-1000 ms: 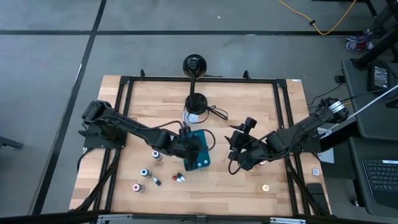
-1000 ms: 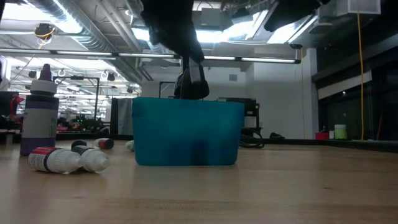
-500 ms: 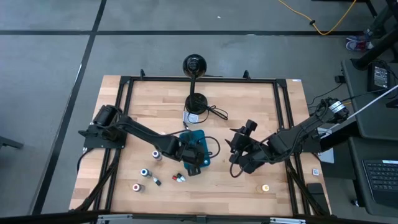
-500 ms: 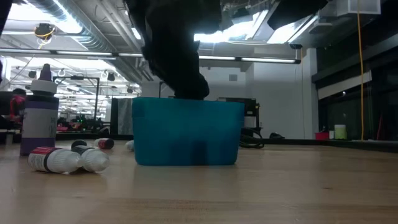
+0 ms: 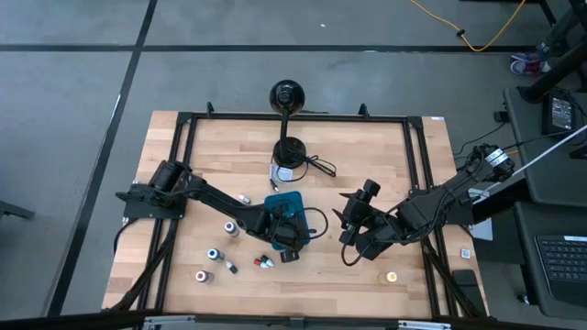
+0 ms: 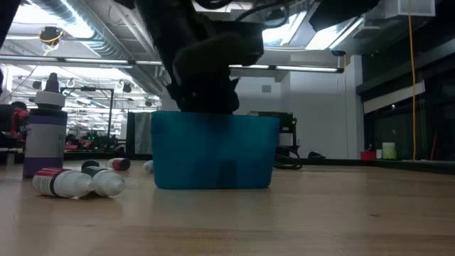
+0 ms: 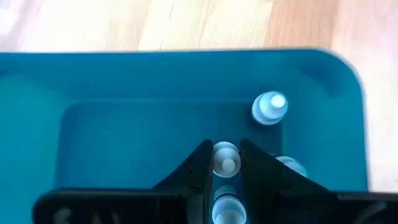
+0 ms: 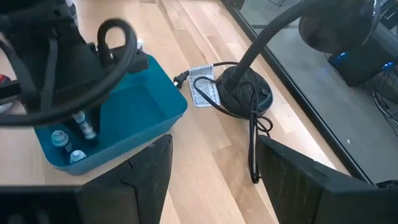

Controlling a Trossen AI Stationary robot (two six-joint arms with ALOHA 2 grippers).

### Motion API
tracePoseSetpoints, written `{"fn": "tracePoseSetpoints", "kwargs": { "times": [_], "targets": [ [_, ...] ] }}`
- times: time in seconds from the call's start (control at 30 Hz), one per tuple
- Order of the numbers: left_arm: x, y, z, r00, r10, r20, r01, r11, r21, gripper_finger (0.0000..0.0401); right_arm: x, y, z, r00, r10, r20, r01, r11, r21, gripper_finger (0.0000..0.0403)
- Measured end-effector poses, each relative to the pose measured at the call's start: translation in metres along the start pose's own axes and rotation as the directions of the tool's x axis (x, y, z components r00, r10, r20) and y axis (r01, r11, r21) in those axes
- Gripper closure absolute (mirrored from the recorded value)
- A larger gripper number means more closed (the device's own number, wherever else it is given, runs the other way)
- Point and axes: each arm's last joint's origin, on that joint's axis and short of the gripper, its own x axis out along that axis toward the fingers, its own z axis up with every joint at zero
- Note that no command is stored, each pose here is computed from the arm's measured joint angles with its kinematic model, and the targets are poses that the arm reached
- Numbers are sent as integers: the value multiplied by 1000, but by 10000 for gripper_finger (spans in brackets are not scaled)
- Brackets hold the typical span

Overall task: Pick & Place food coloring
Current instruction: Put the right blue small food coloring bottle into the bin, then put the blue small food coloring bottle into the bin

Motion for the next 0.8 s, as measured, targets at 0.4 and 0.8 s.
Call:
{"fn": "tracePoseSetpoints", "kwargs": {
  "times": [0.4, 0.8],
  "targets": [
    [3, 1, 2, 1000, -5, 14, 5, 1000, 14, 315, 0, 0, 0, 1000, 1, -1, -1, 1000, -22, 171],
    [2, 2, 3, 999, 20, 28, -20, 1000, 6, 250, 0, 0, 0, 1000, 2, -1, -2, 1000, -25, 171]
  ]
}}
